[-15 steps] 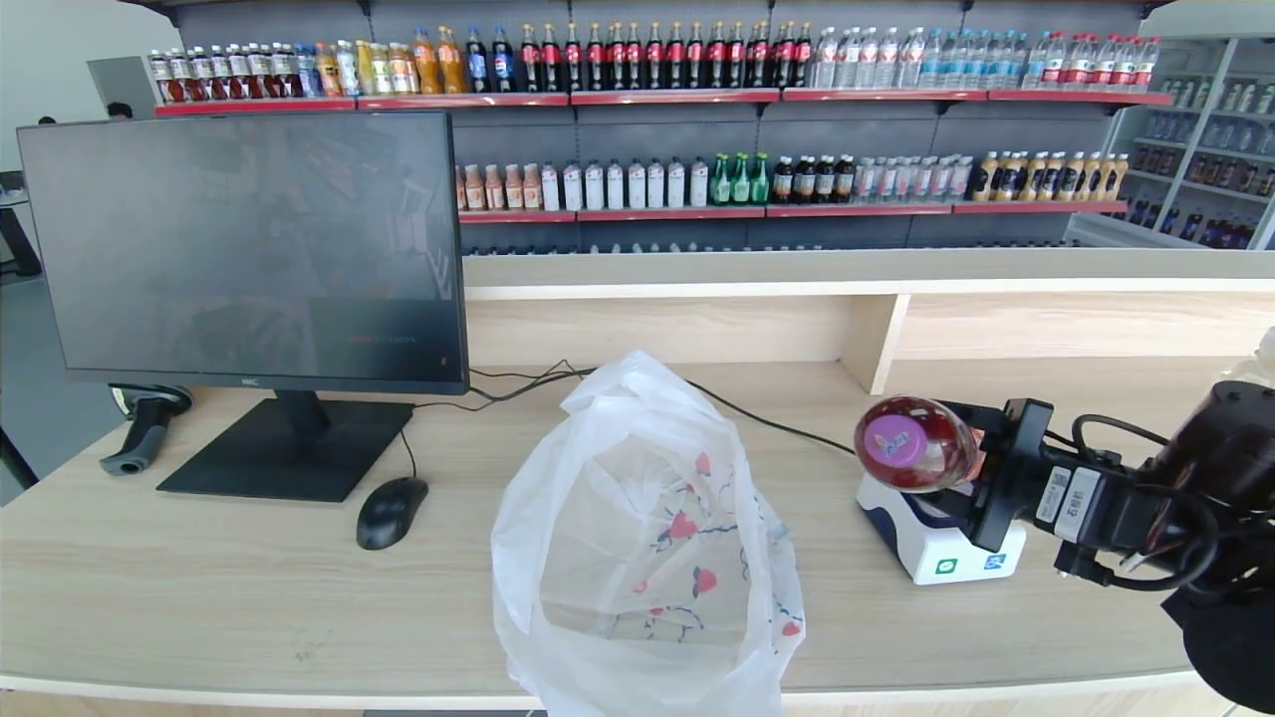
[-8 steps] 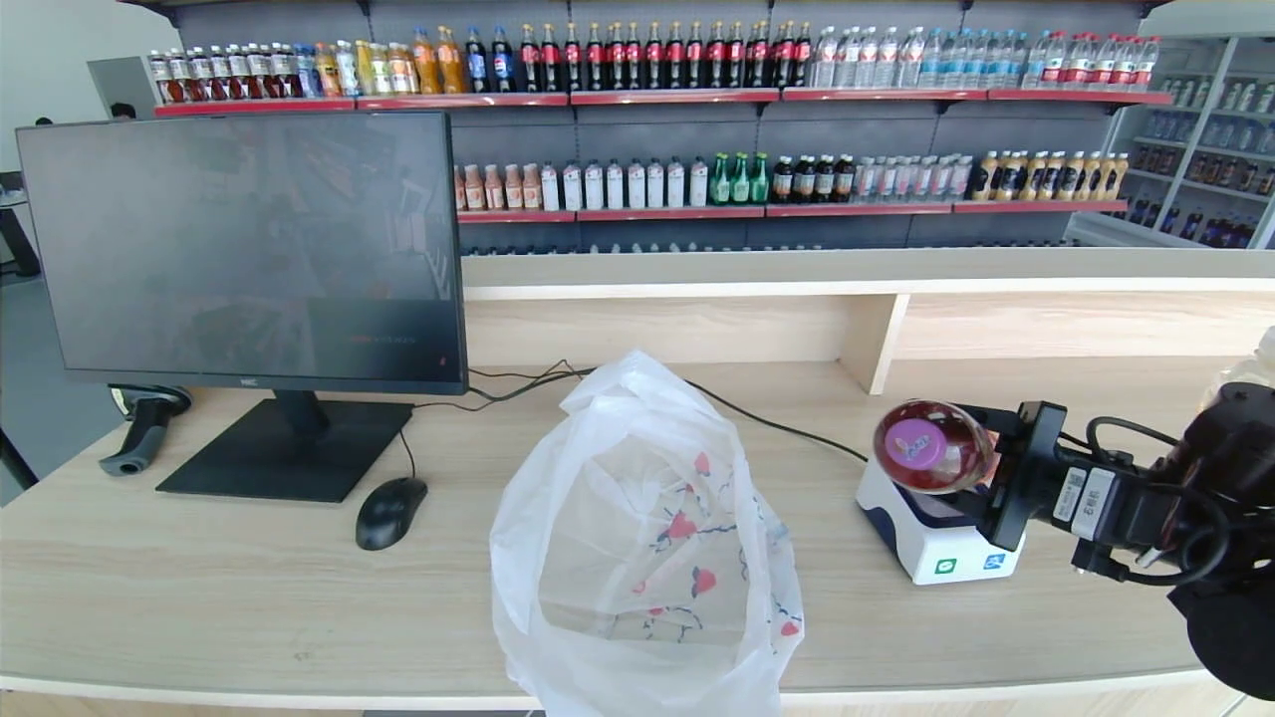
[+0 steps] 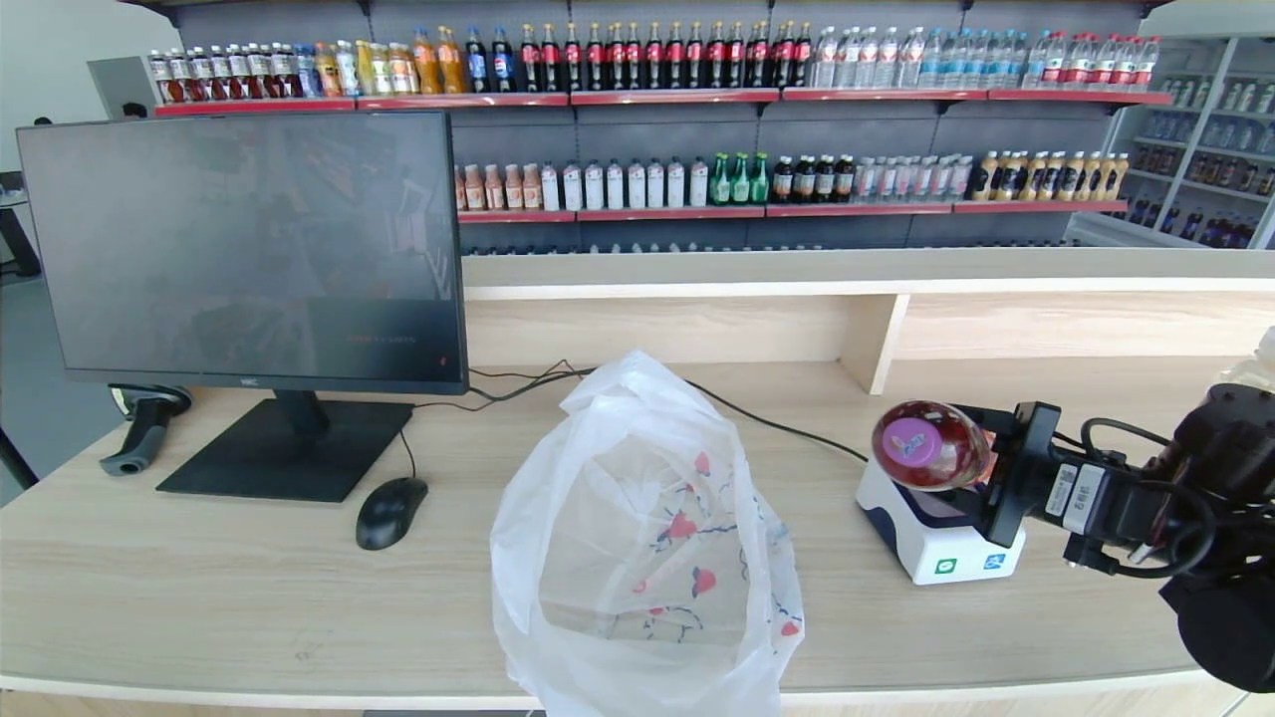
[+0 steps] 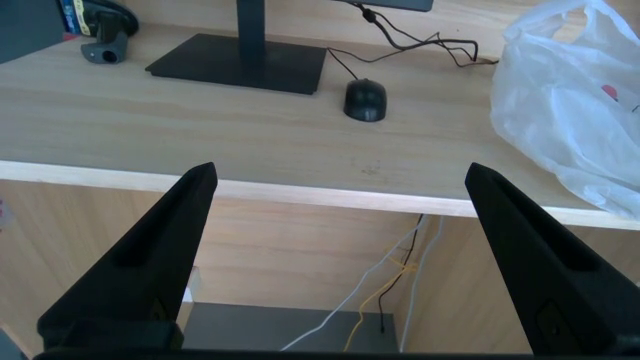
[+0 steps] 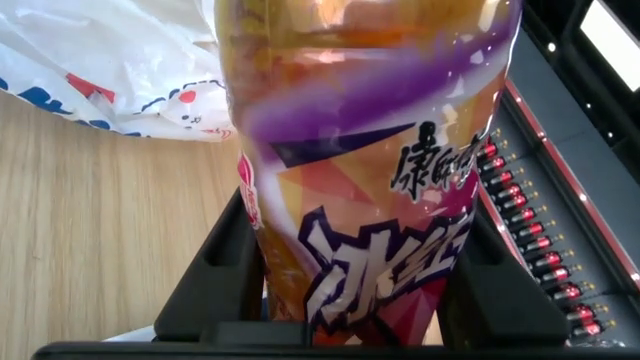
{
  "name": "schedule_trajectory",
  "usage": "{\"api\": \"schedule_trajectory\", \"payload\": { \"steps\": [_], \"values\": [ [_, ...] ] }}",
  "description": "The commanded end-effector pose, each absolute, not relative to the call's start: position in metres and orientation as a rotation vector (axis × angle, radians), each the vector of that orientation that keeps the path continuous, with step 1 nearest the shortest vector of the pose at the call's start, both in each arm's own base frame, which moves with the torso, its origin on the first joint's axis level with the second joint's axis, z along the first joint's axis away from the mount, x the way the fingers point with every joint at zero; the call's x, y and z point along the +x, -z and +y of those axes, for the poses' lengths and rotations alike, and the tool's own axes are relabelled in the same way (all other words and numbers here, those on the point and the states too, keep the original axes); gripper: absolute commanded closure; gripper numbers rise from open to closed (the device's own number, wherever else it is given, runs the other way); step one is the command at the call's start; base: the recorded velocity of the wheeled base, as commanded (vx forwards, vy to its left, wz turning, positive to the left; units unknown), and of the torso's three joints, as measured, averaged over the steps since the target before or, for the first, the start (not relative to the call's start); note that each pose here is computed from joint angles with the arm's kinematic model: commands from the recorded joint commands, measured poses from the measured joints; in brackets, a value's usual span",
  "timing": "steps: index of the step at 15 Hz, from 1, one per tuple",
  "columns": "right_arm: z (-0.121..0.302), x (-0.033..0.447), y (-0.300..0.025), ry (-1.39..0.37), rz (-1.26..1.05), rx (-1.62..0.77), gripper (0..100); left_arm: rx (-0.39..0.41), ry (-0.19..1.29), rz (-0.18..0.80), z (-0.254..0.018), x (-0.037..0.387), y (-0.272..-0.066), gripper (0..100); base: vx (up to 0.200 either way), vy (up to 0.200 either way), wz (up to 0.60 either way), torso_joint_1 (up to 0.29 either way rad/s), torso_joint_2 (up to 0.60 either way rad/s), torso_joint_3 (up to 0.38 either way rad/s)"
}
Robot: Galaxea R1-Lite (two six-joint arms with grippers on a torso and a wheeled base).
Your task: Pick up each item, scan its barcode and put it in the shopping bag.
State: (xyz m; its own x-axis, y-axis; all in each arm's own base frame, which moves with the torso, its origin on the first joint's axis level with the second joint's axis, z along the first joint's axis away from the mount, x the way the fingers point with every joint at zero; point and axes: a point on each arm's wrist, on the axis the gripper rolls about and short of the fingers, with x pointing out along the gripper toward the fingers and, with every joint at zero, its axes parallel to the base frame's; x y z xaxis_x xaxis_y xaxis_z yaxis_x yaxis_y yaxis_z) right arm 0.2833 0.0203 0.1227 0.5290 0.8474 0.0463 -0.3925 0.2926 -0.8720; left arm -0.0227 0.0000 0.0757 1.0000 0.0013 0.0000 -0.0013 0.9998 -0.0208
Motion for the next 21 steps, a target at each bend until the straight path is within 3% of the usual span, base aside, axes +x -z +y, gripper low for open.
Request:
{"api": "schedule_trajectory", "payload": {
  "steps": [1,21],
  "values": [
    [0.020,0.282,-0.123,-0.889,-0.570,-0.939,100,-0.021,-0.002,0.000,0.000,-0.023,-0.076,0,0.000,0.000,0.00,0.000,0.00,0.000],
    [0.016,0.277,-0.138,-0.838,-0.545,-0.883,100,-0.020,-0.002,-0.002,0.000,-0.023,-0.076,0,0.000,0.000,0.00,0.000,0.00,0.000]
  ]
}}
